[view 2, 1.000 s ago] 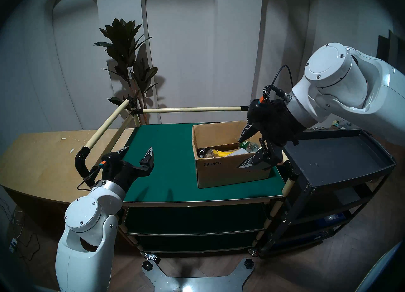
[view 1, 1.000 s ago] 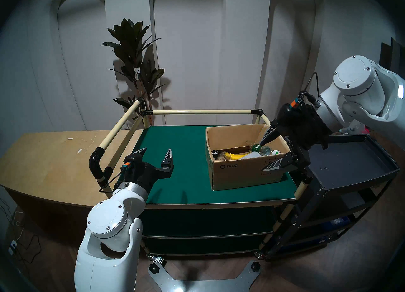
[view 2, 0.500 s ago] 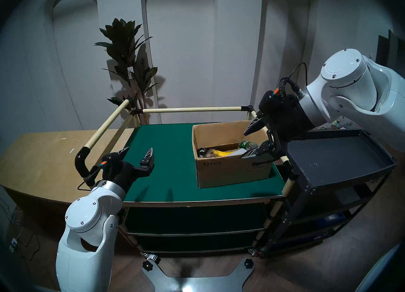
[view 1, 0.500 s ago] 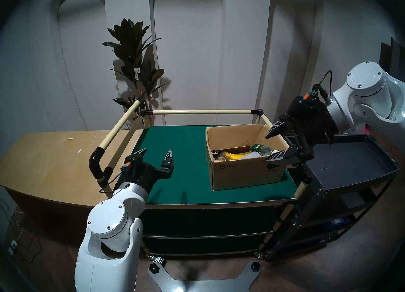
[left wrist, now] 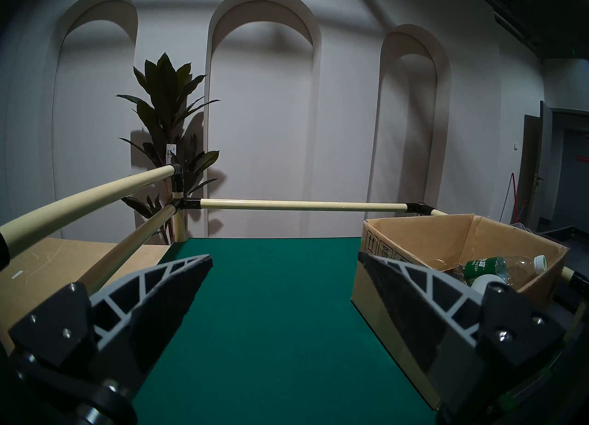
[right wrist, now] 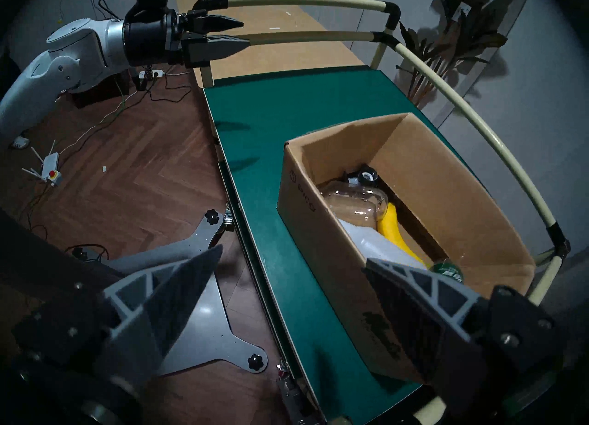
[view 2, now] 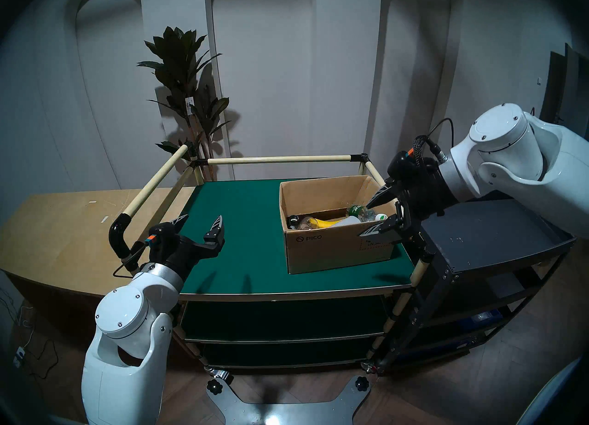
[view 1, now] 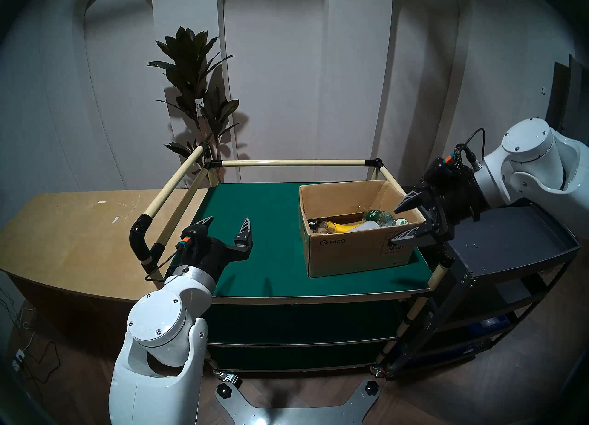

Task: Put the storage box onto the shelf

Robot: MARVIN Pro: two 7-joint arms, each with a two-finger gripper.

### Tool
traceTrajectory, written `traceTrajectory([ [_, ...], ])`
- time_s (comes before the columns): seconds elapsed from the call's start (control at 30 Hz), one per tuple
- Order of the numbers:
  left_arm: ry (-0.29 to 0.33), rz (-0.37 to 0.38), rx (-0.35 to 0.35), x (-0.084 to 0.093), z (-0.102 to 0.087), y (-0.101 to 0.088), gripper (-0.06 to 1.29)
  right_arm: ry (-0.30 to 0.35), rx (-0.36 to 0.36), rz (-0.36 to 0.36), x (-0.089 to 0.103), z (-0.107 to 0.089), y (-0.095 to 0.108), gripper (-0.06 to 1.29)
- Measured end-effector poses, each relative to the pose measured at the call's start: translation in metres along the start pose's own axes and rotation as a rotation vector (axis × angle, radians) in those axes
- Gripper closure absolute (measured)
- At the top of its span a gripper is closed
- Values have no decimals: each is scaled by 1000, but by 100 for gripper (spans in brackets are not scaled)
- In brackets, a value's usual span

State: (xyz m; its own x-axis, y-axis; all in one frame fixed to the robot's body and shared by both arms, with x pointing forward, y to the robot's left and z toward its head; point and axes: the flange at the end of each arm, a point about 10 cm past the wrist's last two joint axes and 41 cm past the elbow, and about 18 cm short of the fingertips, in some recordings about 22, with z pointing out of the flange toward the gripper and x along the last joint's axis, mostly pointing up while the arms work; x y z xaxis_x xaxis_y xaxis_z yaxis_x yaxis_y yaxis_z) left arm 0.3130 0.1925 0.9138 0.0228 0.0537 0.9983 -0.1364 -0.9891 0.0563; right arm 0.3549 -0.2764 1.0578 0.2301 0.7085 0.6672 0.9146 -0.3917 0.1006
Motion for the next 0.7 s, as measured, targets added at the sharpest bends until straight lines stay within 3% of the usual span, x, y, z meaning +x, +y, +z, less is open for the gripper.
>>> traceTrajectory([
  [0.7, -4, -1, 0, -1, 0, 0, -2, 117, 106, -48, -11, 29, -29, 0],
])
